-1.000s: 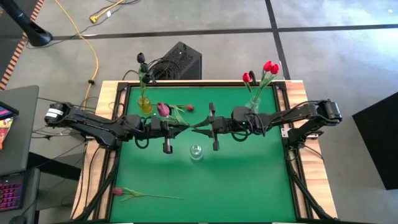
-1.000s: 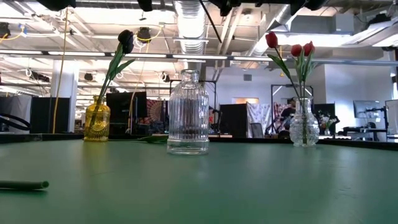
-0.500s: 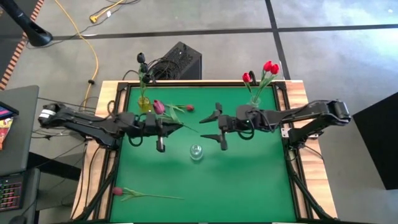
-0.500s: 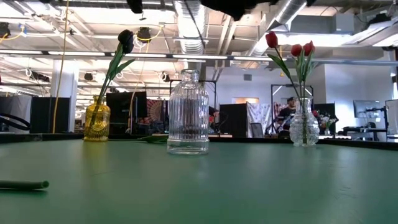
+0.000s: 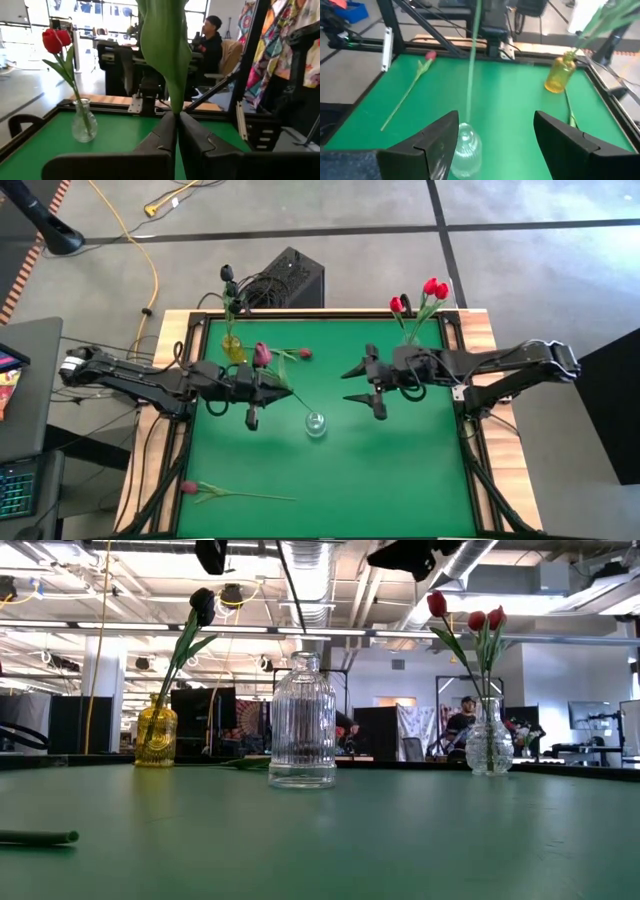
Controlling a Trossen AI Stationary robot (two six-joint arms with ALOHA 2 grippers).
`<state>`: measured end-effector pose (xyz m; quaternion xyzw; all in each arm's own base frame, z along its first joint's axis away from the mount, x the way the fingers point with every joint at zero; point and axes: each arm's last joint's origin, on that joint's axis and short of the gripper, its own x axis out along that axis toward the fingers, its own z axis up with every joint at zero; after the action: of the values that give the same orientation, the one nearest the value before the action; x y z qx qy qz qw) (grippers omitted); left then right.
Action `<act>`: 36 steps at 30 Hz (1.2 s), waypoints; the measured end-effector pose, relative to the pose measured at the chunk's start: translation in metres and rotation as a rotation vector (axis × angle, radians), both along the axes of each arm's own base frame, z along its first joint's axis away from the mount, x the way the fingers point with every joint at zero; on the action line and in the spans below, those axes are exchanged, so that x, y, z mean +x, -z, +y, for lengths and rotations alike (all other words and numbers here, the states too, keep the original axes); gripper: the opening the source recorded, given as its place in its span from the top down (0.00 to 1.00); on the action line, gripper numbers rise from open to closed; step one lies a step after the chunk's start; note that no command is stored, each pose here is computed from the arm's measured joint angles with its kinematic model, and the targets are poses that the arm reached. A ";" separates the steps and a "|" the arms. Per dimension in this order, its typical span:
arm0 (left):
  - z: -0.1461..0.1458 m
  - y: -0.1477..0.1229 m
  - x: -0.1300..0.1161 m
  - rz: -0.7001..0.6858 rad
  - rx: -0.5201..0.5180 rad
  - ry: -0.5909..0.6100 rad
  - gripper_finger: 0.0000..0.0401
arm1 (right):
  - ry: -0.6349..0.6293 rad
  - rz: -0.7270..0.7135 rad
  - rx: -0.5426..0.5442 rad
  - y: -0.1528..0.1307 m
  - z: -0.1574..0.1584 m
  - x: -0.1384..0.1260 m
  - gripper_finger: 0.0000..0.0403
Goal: Sort flowers into vase by color
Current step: Put the right dark red tulip into the bottom transparent vase
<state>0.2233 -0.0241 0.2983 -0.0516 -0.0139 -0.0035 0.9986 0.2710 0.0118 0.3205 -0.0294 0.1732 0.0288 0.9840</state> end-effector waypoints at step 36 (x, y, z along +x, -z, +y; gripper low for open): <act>-0.003 0.018 0.026 0.207 0.006 0.001 1.00 | 0.053 0.045 -0.023 0.001 -0.001 -0.006 0.29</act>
<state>0.2496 -0.0267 0.2801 -0.0486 0.0892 0.0015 0.9948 0.2652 0.0104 0.3190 -0.0356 0.1966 0.0012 0.9798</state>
